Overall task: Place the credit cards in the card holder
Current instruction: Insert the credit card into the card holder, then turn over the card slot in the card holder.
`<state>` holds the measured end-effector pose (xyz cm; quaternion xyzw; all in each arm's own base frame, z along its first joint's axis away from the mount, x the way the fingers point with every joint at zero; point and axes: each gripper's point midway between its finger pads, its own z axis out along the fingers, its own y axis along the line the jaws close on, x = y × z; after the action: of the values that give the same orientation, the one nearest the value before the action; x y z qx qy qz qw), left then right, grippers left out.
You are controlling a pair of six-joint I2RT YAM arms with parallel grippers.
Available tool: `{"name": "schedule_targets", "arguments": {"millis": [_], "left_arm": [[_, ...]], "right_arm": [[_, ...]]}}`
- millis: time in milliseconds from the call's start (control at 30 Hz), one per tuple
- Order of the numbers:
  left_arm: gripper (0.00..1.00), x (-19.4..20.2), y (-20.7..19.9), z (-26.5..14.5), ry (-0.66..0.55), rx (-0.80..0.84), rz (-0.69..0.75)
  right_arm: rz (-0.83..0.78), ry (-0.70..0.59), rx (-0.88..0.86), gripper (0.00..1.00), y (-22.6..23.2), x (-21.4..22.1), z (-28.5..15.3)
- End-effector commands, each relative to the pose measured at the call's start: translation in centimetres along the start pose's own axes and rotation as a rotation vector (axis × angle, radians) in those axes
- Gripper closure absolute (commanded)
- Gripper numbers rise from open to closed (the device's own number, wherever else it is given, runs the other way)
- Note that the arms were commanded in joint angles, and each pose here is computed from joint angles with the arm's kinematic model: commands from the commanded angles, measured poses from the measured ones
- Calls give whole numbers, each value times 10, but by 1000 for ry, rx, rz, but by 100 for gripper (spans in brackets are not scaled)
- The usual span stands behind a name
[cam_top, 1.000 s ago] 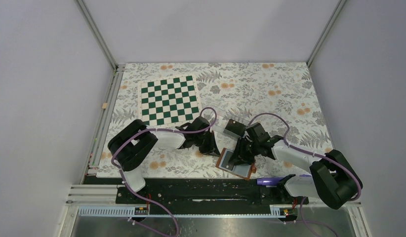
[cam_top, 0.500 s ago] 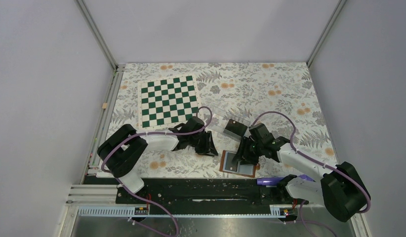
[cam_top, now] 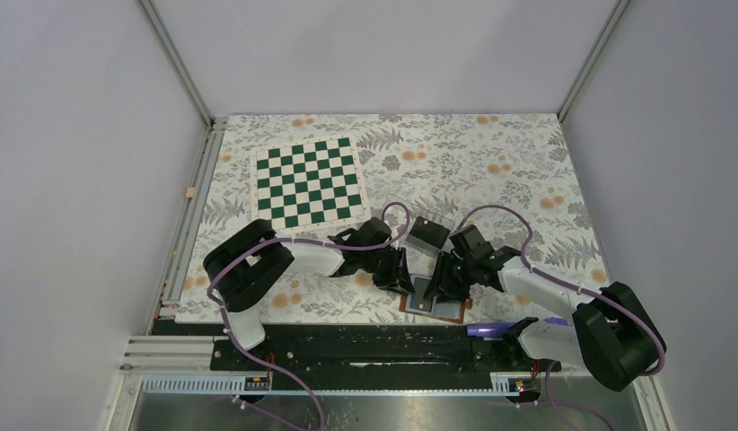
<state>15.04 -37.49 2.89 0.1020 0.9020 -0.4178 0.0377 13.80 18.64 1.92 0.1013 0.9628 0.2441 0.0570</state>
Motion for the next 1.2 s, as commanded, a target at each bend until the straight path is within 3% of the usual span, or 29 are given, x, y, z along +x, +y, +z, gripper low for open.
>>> {"name": "schedule_targets", "arguments": {"millis": [0, 200, 567, 900, 1033, 1167], "left_arm": [[71, -11, -5, 6, -15, 0, 31], [70, -11, -11, 10, -7, 35, 32], [76, -14, -65, -2, -12, 190, 113], [75, -12, -80, -1, -1, 277, 100], [75, -13, -74, 0, -2, 248, 77], [73, -18, -46, -2, -33, 99, 77]], "right_arm": [[-16, 16, 24, 53, -4, 3, 2], [-15, 30, 21, 53, -4, 5, 4], [-21, 40, 1, 53, 0, 4, 6], [-26, 18, -30, 53, 7, 2, 0], [-25, 4, -41, 52, 11, 0, -4], [-36, -6, -14, 52, 7, -1, -8]]}}
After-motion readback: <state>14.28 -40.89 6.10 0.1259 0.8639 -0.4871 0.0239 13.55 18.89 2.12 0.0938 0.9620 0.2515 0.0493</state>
